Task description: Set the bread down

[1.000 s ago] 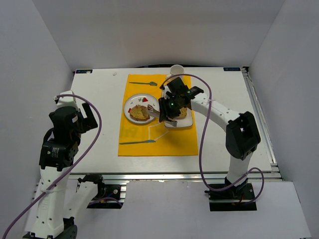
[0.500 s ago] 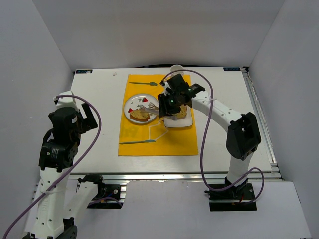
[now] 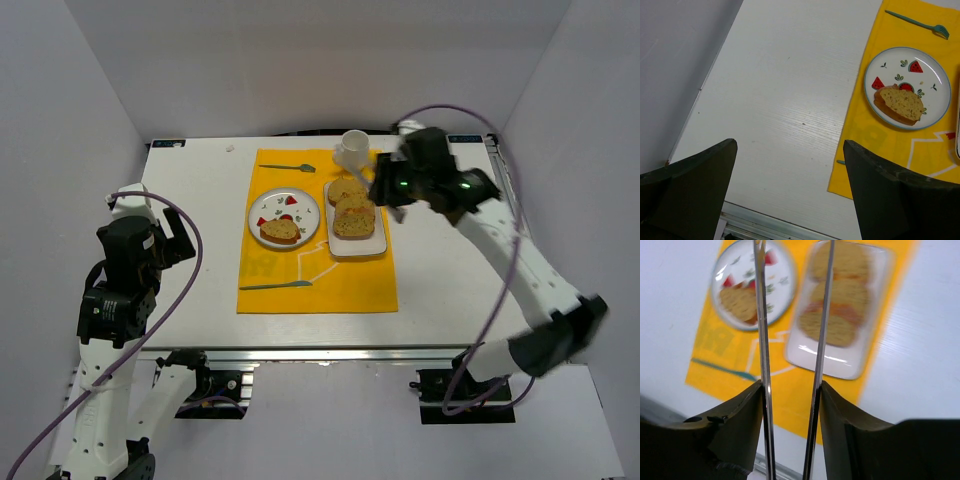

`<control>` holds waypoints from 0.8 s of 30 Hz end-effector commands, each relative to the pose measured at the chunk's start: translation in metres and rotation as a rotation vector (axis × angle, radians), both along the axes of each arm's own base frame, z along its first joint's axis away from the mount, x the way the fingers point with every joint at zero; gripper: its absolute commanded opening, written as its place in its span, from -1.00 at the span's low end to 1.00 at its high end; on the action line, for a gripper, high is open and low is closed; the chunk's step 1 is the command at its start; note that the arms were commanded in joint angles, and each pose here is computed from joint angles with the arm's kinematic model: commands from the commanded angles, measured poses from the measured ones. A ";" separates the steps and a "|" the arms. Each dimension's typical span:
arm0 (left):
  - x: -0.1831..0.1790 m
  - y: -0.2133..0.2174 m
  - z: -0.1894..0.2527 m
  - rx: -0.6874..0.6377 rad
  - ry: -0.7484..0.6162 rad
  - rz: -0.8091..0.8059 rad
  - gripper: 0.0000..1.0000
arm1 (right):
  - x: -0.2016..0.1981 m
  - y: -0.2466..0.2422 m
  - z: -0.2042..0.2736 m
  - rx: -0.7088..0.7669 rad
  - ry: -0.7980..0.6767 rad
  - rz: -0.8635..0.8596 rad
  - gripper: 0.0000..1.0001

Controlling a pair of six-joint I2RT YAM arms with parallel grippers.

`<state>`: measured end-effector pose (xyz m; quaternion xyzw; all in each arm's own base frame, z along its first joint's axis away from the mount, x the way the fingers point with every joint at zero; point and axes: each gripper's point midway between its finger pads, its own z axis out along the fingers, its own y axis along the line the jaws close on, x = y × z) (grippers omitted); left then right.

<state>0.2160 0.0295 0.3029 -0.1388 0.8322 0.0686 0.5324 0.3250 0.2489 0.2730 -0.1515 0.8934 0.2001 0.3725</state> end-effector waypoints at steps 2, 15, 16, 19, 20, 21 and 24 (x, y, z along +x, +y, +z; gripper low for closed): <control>0.003 -0.006 0.009 -0.012 -0.022 -0.030 0.96 | -0.006 -0.126 0.022 -0.009 -0.107 -0.362 0.03; 0.005 -0.017 0.011 -0.059 -0.051 -0.081 0.96 | -0.047 -0.230 -0.132 -0.208 0.012 -0.766 0.04; 0.003 -0.016 0.011 -0.056 -0.050 -0.077 0.96 | -0.050 -0.236 -0.148 -0.242 0.038 -0.778 0.03; -0.002 -0.015 0.011 -0.048 -0.051 -0.074 0.96 | -0.058 -0.236 -0.179 -0.280 0.106 -0.746 0.03; -0.004 -0.013 0.012 -0.046 -0.053 -0.069 0.96 | -0.056 -0.235 -0.185 -0.276 0.111 -0.738 0.03; -0.005 -0.013 0.012 -0.041 -0.049 -0.069 0.96 | -0.059 -0.233 -0.197 -0.288 0.147 -0.726 0.04; -0.009 -0.010 0.014 -0.029 -0.050 -0.065 0.97 | -0.061 -0.228 -0.220 -0.285 0.209 -0.707 0.05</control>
